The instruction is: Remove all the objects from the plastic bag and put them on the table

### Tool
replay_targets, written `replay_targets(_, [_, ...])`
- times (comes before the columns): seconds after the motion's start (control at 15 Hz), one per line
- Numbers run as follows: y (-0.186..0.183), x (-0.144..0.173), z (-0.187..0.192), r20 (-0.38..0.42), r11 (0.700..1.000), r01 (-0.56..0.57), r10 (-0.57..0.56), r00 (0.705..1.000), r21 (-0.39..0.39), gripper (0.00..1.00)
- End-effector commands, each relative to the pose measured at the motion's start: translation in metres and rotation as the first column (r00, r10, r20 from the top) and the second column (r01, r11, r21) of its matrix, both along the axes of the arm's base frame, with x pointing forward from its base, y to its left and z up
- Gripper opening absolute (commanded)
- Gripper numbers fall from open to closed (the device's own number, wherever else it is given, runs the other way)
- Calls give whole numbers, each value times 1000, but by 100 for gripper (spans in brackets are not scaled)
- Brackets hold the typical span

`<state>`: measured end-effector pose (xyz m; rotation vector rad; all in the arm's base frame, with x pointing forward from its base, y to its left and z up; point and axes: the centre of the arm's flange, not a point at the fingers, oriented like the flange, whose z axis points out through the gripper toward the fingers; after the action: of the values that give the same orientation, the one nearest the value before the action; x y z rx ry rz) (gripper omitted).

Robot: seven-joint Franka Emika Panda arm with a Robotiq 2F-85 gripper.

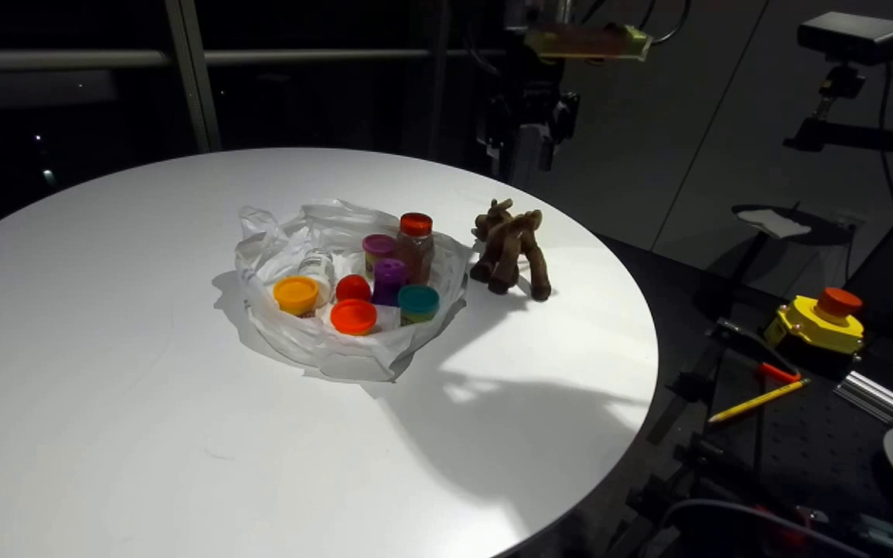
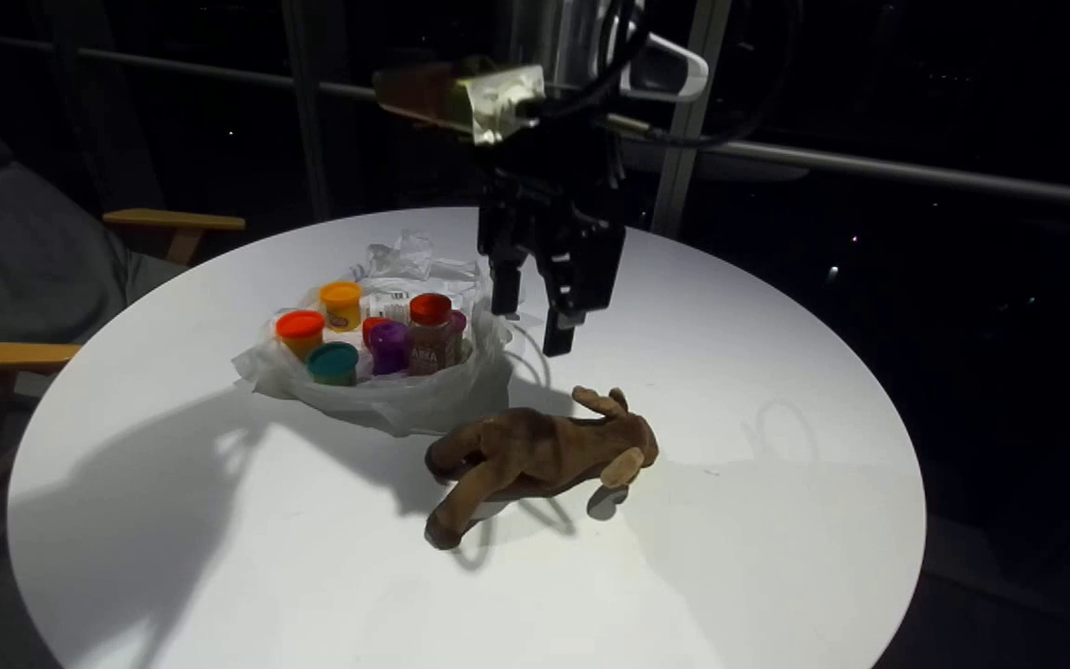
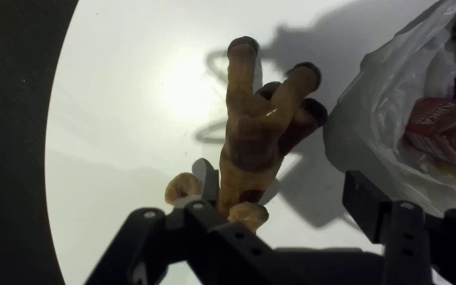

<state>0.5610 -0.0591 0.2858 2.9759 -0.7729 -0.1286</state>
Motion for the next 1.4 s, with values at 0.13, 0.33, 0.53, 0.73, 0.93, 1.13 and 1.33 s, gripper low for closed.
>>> replay_targets(0.13, [63, -16, 66, 52, 999, -22, 23, 998, -28, 100])
replay_targets(0.33, [50, -8, 53, 45, 1000, -19, 20, 999, -12, 100])
replay_targets(0.53, [41, -9, 44, 29, 1000, -5, 5, 1000, -13, 100])
replay_targets(0.73, [39, -9, 42, 26, 1000, -1, 2, 1000, -13, 100])
replay_targets(0.93, [49, 1, 33, 37, 998, -55, 56, 998, -30, 100])
replay_targets(1.13, [62, 11, 10, 29, 981, -180, 182, 983, -65, 100])
replay_targets(1.33, [75, 32, -17, 16, 941, -330, 332, 943, -75, 100])
